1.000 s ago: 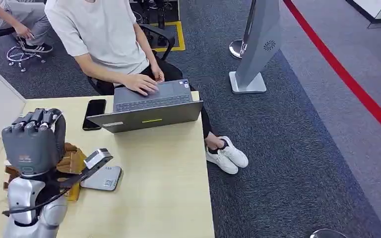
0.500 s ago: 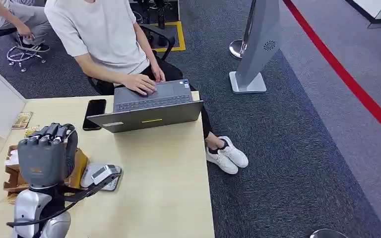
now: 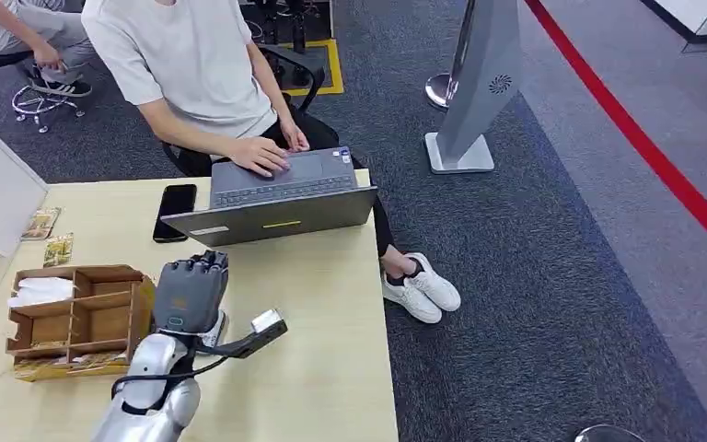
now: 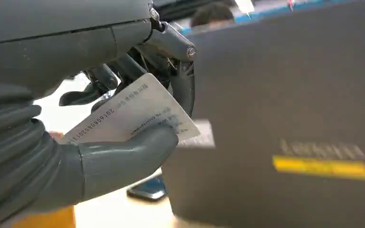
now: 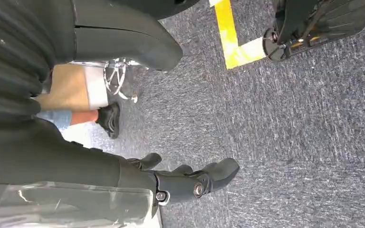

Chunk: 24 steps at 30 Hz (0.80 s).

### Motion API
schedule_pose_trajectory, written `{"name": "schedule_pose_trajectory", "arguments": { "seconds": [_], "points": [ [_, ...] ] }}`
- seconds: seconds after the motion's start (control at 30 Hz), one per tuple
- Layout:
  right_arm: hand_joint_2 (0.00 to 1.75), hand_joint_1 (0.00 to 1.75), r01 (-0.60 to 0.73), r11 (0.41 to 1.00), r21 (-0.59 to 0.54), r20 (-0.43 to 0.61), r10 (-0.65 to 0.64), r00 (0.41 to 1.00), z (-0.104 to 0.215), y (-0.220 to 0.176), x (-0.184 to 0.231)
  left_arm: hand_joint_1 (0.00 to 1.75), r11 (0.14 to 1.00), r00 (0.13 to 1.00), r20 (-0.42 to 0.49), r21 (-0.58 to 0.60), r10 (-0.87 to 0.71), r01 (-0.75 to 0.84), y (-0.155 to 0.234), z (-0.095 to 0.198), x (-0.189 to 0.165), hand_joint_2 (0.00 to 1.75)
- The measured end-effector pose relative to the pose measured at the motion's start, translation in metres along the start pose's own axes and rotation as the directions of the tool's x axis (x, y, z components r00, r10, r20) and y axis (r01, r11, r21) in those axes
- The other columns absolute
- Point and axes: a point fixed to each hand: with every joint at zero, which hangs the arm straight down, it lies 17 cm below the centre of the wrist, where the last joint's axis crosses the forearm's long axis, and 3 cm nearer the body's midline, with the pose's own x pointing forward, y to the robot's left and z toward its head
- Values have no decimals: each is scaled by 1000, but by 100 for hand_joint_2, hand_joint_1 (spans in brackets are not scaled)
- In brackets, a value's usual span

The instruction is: Pass the card to the sensor for recognition and then transmit it.

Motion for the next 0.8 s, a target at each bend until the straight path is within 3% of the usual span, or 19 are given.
{"name": "schedule_pose_trajectory", "arguments": {
  "seconds": [0.3,0.5,0.8],
  "points": [
    [175,0,-1,1000,-2,-1,1,1000,0,0,-1,175,997,1000,7,-70,14,-14,-26,4,10,175],
    [175,0,8,1000,-4,-5,-8,1000,0,-1,-2,175,996,999,-42,-89,19,-23,-32,8,1,175],
    [175,0,77,997,-19,-45,-77,996,-2,-6,-9,175,995,997,-79,-98,-2,-6,-36,61,-3,175]
  ]
}}
